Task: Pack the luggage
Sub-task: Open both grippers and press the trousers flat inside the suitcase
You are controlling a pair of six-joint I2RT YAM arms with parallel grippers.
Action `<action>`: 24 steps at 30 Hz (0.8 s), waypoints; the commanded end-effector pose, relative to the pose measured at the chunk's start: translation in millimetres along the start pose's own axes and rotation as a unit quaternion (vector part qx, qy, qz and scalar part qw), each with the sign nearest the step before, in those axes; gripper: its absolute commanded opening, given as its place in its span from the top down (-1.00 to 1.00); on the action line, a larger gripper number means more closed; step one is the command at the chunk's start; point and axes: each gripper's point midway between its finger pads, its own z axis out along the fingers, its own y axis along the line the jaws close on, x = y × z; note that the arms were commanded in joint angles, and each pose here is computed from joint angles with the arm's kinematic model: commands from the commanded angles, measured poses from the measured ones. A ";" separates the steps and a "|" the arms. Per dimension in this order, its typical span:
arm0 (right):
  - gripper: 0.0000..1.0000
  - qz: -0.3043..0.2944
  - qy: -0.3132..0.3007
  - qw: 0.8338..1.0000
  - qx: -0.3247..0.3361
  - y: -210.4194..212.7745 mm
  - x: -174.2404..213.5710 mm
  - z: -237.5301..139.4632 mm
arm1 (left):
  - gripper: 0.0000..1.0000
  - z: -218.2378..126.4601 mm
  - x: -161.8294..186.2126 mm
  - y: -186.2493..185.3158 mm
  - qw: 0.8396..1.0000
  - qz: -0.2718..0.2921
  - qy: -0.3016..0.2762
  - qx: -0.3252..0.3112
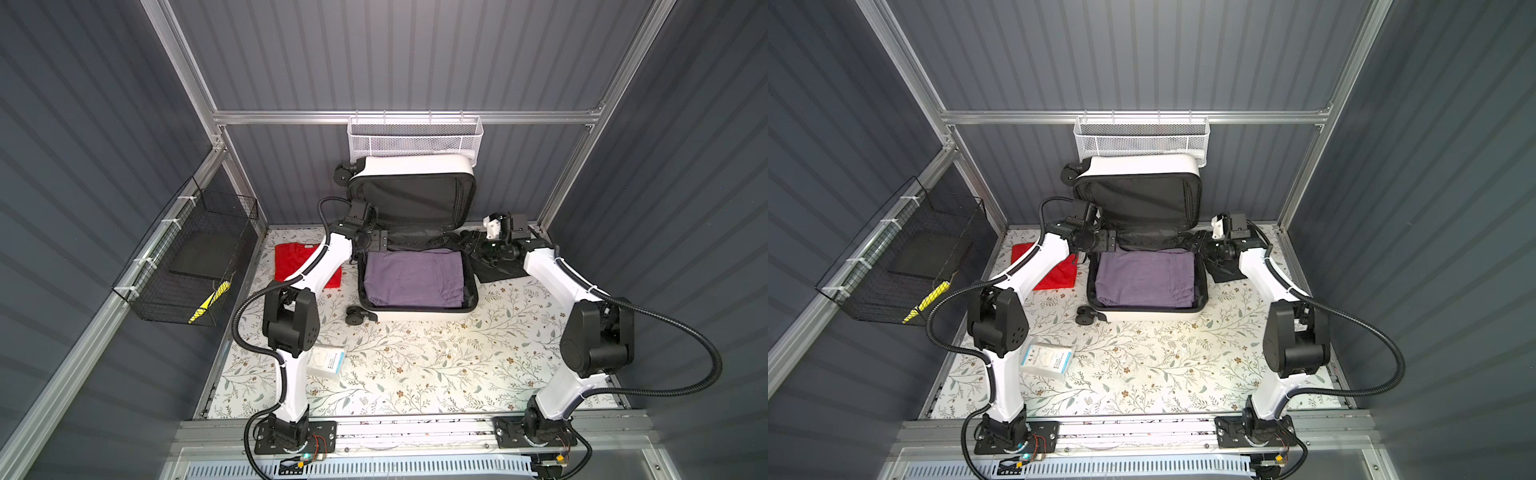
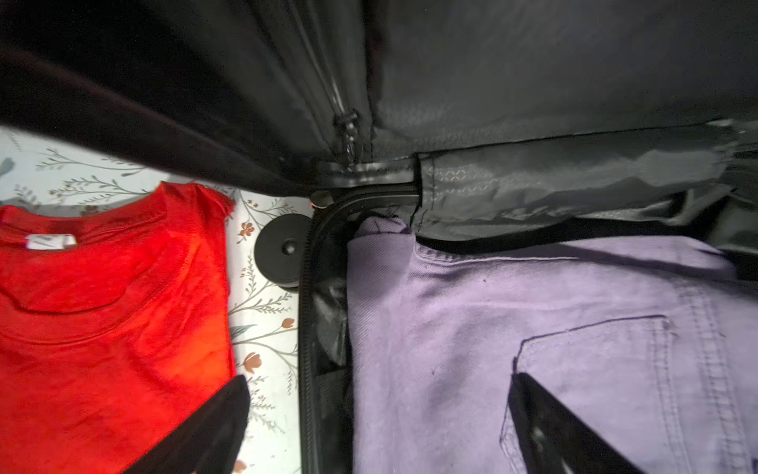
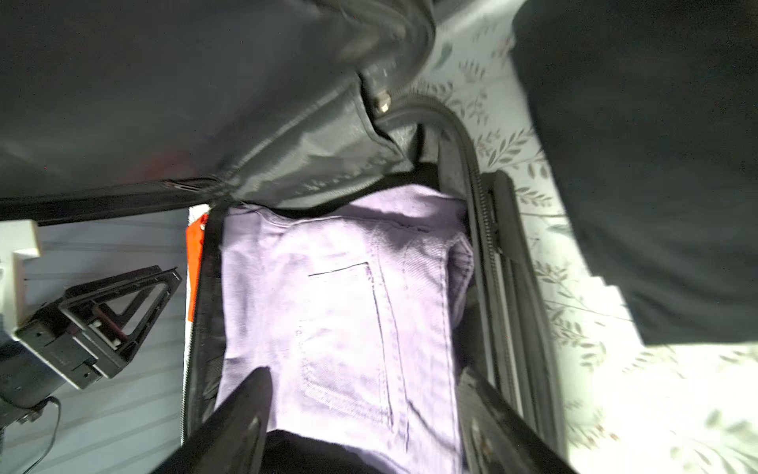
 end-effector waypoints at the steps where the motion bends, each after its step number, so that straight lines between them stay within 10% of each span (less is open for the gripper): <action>1: -0.46 -0.010 0.008 1.000 -0.001 8.6 8.2 -11.4 | -0.99 -41.9 -15.2 -11.8 0.999 0.000 -0.022 0.043; 12: -0.41 -0.021 0.067 0.997 0.030 15.1 54.6 38.2 | -1.00 -12.6 32.7 -68.4 0.994 0.019 0.034 0.103; 24: -0.43 0.015 0.114 0.987 0.109 -24.7 72.6 99.1 | -0.99 20.0 95.6 -45.9 0.995 -0.011 0.080 0.060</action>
